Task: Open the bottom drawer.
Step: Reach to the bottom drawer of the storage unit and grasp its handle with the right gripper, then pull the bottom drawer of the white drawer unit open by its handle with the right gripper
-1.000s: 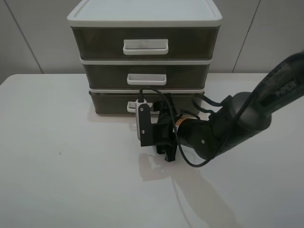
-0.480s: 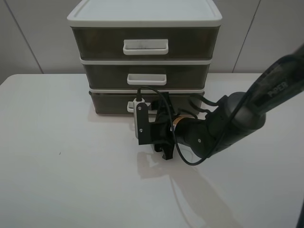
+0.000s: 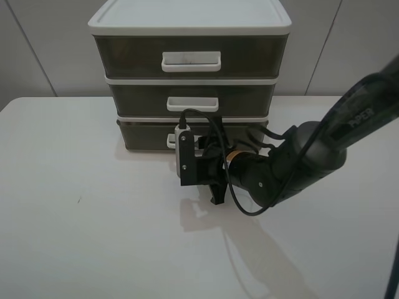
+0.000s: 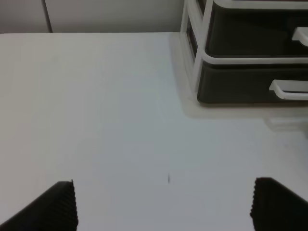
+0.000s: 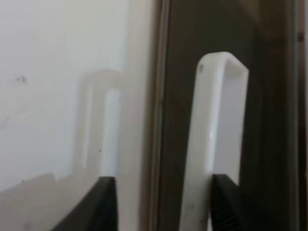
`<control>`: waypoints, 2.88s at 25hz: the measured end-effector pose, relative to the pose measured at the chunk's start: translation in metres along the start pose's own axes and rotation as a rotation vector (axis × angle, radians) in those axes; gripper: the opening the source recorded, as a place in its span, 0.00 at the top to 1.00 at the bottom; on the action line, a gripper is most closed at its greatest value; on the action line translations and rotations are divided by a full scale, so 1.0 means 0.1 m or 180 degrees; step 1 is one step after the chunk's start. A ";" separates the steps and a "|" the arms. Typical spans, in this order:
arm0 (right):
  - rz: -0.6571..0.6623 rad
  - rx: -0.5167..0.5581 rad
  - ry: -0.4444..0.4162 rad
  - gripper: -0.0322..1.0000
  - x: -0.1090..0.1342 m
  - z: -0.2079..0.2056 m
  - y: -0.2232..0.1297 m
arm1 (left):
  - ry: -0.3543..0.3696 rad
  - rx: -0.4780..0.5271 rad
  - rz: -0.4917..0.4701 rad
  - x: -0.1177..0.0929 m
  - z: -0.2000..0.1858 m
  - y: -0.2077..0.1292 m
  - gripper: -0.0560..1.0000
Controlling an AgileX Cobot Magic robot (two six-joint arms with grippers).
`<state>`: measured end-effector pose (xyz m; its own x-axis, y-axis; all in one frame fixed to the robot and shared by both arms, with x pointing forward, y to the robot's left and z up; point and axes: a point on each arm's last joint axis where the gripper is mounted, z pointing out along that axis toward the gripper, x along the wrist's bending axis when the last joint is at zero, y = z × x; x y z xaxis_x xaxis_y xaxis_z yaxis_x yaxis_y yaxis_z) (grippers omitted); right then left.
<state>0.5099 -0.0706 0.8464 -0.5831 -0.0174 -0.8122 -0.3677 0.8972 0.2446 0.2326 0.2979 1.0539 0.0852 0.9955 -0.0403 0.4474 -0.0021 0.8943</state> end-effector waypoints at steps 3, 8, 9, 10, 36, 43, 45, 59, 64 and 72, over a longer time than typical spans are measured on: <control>0.0008 -0.0010 -0.0089 0.80 -0.03 0.00 0.00 | 0.0000 0.0000 0.0000 0.00 0.00 0.00 0.24; 0.0039 -0.0007 -0.0109 0.86 -0.03 0.00 0.00 | 0.0000 0.0000 0.0000 0.00 0.00 0.00 0.24; 0.0039 -0.0008 -0.0113 0.86 -0.03 0.00 0.00 | 0.0000 0.0000 0.0000 0.00 0.00 0.00 0.24; 0.0039 -0.0008 -0.0115 0.86 -0.03 0.00 0.00 | 0.0000 0.0000 0.0000 0.00 0.00 0.00 0.24; 0.0019 0.0033 -0.0054 0.86 0.09 -0.23 0.14 | 0.0000 0.0000 0.0000 0.00 0.00 0.00 0.24; -0.0034 0.0039 -0.0098 0.86 0.22 -0.33 0.24 | 0.0000 0.0000 0.0000 0.00 0.00 0.00 0.24; -0.0074 0.0047 -0.0108 0.86 0.25 -0.36 0.26 | 0.0000 0.0000 0.0000 0.00 0.00 0.00 0.24; -0.0110 0.0033 -0.0128 0.86 0.42 -0.51 0.38 | 0.0000 0.0000 0.0000 0.00 0.00 0.00 0.24; -0.0123 0.0042 -0.0161 0.86 0.48 -0.57 0.41 | 0.0000 0.0000 0.0000 0.00 0.00 0.00 0.24; -0.0120 0.0053 -0.0174 0.86 0.50 -0.59 0.42 | 0.0000 0.0000 0.0000 0.00 0.00 0.00 0.24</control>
<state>0.4223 -0.0602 0.8473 -0.5283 -0.0277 -0.8486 -0.3762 0.9036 0.2047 0.2326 0.2979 1.0539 0.0852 0.9955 -0.0403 0.4474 -0.0021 0.8943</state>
